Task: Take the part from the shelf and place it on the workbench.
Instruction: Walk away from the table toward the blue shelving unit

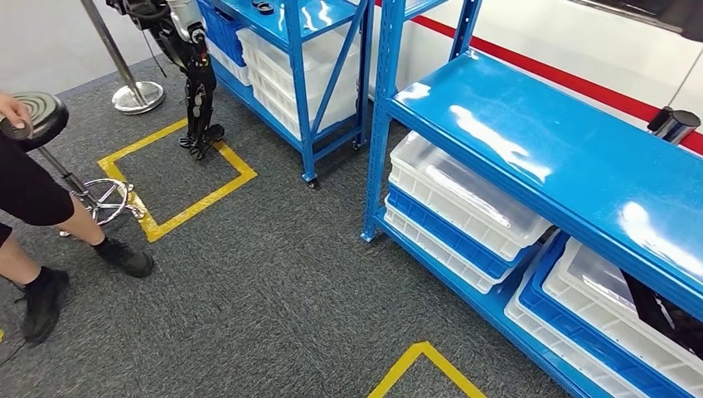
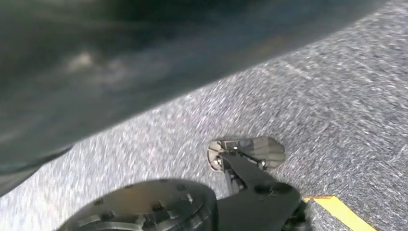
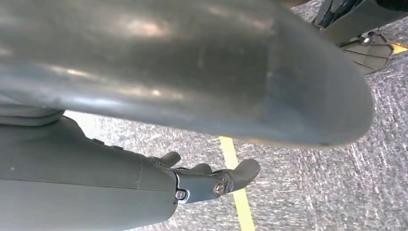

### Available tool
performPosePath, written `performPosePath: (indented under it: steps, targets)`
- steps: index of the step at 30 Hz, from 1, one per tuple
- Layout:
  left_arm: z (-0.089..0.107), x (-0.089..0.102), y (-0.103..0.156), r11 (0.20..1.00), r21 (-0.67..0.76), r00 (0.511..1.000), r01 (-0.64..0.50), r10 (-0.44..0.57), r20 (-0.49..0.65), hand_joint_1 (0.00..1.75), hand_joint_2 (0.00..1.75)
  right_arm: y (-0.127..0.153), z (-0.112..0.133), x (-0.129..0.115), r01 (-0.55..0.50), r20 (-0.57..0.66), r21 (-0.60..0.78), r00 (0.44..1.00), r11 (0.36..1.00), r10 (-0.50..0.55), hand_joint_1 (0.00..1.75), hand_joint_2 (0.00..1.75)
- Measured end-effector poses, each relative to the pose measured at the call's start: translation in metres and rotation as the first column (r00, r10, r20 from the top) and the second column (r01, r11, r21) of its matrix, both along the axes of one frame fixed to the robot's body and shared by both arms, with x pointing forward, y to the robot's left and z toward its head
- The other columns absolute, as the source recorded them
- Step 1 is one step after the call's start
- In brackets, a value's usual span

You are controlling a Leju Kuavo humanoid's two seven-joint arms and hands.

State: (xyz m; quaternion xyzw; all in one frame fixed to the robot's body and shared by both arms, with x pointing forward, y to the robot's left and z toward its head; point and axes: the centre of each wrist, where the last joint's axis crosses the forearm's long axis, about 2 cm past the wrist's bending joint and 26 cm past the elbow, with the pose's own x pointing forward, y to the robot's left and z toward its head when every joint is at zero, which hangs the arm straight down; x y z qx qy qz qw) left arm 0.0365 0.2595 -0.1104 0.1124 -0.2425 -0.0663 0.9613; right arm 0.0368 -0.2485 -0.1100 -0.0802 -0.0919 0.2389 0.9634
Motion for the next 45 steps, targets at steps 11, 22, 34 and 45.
performPosePath:
  steps: [11,22,34,45]
  targets:
    - [0.0001,0.0004,0.0001,1.0,0.006,1.0,0.005,-0.005,0.0,0.0,0.0,-0.0004,-0.0002,-0.0014,-0.002,-0.003,-0.001,1.0,1.0,0.002,0.0,0.0]
    - [0.0004,0.0028,-0.0014,1.0,-0.004,1.0,0.01,-0.01,0.02,0.0,0.0,-0.0028,-0.0003,-0.0011,-0.002,-0.002,-0.006,1.0,1.0,0.002,0.0,0.0]
    - [0.0002,0.0009,-0.0023,1.0,-0.01,1.0,0.008,-0.008,0.022,0.0,0.0,-0.0036,-0.0006,-0.0034,-0.004,-0.007,-0.006,1.0,1.0,0.004,0.0,0.0]
    - [0.0001,0.0001,-0.0015,1.0,-0.009,0.999,0.006,-0.006,0.032,0.0,0.0,-0.0012,-0.0001,-0.0001,-0.016,0.002,-0.004,1.0,1.0,0.016,0.0,0.0]
